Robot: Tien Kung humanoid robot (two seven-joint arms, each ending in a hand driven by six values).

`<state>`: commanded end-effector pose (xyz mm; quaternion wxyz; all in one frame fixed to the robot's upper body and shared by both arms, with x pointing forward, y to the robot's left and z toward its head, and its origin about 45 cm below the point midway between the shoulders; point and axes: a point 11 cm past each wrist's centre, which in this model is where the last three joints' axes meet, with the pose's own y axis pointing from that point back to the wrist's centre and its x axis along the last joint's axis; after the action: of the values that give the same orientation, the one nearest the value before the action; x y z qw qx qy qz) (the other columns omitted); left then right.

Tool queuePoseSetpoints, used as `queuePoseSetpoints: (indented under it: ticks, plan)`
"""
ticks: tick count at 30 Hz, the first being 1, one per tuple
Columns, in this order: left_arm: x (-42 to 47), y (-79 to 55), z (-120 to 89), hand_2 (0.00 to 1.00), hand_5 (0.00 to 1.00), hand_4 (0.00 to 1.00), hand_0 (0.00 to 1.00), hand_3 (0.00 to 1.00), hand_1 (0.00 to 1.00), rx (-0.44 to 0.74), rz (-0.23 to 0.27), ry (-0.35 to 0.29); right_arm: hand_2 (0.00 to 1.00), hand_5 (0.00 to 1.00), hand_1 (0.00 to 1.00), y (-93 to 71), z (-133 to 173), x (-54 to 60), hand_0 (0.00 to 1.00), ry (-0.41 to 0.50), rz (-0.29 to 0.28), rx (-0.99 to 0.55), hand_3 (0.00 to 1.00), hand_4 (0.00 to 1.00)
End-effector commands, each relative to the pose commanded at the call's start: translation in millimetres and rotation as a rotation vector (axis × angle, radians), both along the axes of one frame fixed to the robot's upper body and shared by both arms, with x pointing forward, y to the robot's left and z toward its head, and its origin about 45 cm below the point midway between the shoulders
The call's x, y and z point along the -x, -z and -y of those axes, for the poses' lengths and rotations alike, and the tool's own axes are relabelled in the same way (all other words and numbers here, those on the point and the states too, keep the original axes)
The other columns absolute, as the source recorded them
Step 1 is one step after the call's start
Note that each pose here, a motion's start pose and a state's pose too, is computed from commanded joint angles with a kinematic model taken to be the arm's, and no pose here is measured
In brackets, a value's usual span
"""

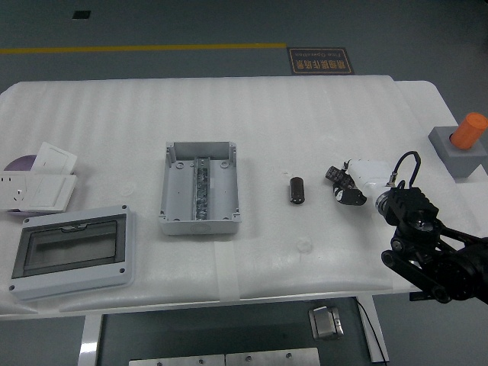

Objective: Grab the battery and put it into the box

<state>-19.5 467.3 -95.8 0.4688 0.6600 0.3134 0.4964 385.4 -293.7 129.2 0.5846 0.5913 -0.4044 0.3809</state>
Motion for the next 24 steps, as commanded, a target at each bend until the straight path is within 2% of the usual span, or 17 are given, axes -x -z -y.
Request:
queuePoseSetpoints:
  ticks: [4, 7, 8, 10, 13, 14, 19, 20, 24]
  plan:
    - [0.5, 0.0, 0, 0.546, 0.400, 0.685, 0.631, 0.598, 0.661, -0.001, -0.001, 0.000, 0.479, 0.396, 0.466, -3.6, -5, 0.3, 0.335, -0.012, 0.014, -0.019, 0.648, 0.498]
    - [0.7, 0.2, 0, 0.546, 0.400, 0.685, 0.631, 0.598, 0.661, 0.000, -0.002, 0.001, 0.479, 0.396, 0.466, -12.3, -14, -0.6, 0.335, -0.036, 0.035, -0.032, 0.648, 0.498]
    - [0.7, 0.2, 0, 0.545, 0.403, 0.685, 0.631, 0.597, 0.662, 0.000, -0.002, 0.000, 0.443, 0.347, 0.447, -17.1, -20, -1.3, 0.328, -0.050, 0.045, -0.038, 0.660, 0.426]
    - [0.4, 0.2, 0, 0.545, 0.403, 0.685, 0.631, 0.597, 0.662, 0.000, -0.002, 0.000, 0.443, 0.347, 0.447, -26.9, -31, -2.7, 0.328, -0.077, 0.065, -0.048, 0.660, 0.426]
    - [0.5, 0.1, 0, 0.545, 0.403, 0.685, 0.631, 0.597, 0.662, -0.001, -0.003, -0.001, 0.443, 0.347, 0.447, -43.9, -55, -4.7, 0.328, -0.130, 0.096, -0.068, 0.660, 0.426]
    - [0.6, 0.0, 0, 0.546, 0.405, 0.686, 0.631, 0.597, 0.662, -0.001, -0.003, -0.001, 0.438, 0.276, 0.447, -48.8, -63, -4.9, 0.318, -0.147, 0.106, -0.075, 0.666, 0.347]
    - [1.5, -0.2, -1, 0.546, 0.405, 0.686, 0.631, 0.597, 0.662, -0.003, -0.007, -0.001, 0.438, 0.276, 0.447, -73.5, -117, -1.8, 0.318, -0.261, 0.158, -0.123, 0.666, 0.347]
    - [1.8, -0.2, -1, 0.546, 0.406, 0.687, 0.631, 0.597, 0.662, -0.003, -0.008, -0.001, 0.438, 0.331, 0.461, -76.1, -128, -0.2, 0.329, -0.284, 0.162, -0.132, 0.663, 0.410]
    - [3.4, 0.1, 0, 0.546, 0.406, 0.687, 0.631, 0.597, 0.662, -0.002, -0.013, -0.001, 0.438, 0.331, 0.461, -76.6, -168, 6.3, 0.329, -0.361, 0.141, -0.151, 0.663, 0.410]
